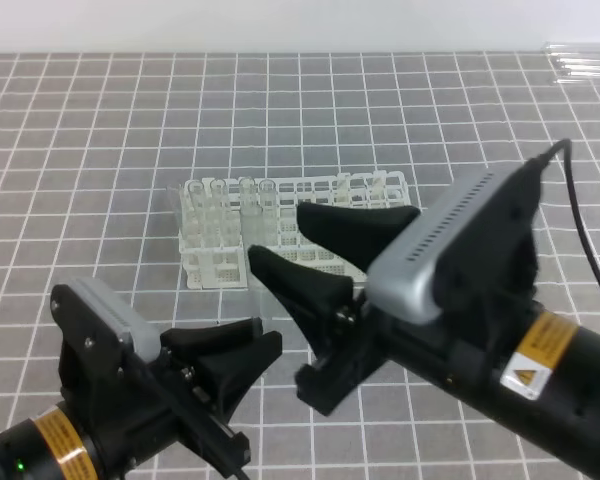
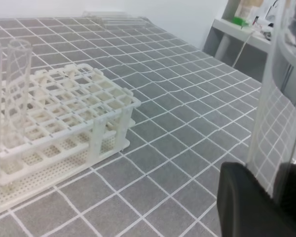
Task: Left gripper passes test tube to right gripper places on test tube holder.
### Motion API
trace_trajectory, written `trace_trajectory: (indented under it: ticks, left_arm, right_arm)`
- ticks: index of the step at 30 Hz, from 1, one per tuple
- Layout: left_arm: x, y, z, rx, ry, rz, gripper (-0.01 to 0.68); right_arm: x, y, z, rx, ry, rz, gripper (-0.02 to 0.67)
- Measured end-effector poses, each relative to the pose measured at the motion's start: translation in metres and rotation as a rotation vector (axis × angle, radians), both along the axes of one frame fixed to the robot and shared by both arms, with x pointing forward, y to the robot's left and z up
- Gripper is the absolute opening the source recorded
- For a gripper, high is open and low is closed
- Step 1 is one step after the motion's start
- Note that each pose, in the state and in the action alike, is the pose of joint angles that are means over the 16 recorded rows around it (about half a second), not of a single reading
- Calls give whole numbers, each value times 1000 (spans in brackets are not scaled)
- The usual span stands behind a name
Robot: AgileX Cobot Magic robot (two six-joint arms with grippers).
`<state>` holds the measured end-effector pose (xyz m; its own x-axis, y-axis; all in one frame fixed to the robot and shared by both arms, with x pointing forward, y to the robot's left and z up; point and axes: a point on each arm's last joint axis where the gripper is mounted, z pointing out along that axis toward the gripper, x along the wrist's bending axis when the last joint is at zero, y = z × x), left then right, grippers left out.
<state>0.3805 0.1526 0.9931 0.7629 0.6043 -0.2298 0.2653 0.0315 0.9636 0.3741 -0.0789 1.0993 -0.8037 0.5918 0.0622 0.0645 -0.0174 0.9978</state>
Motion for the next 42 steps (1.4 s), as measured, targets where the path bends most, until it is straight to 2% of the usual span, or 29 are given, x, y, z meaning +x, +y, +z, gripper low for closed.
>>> trace_trajectory:
  ticks: [19,42]
  left_arm:
    - [-2,-2,1,-2,-15,-28,51]
    - [-2,-2,5,-45,-34,-28,51]
  right_arm:
    - [23,34,-15,1,36,-43,355]
    - [26,37,-16,27,83,-46,324]
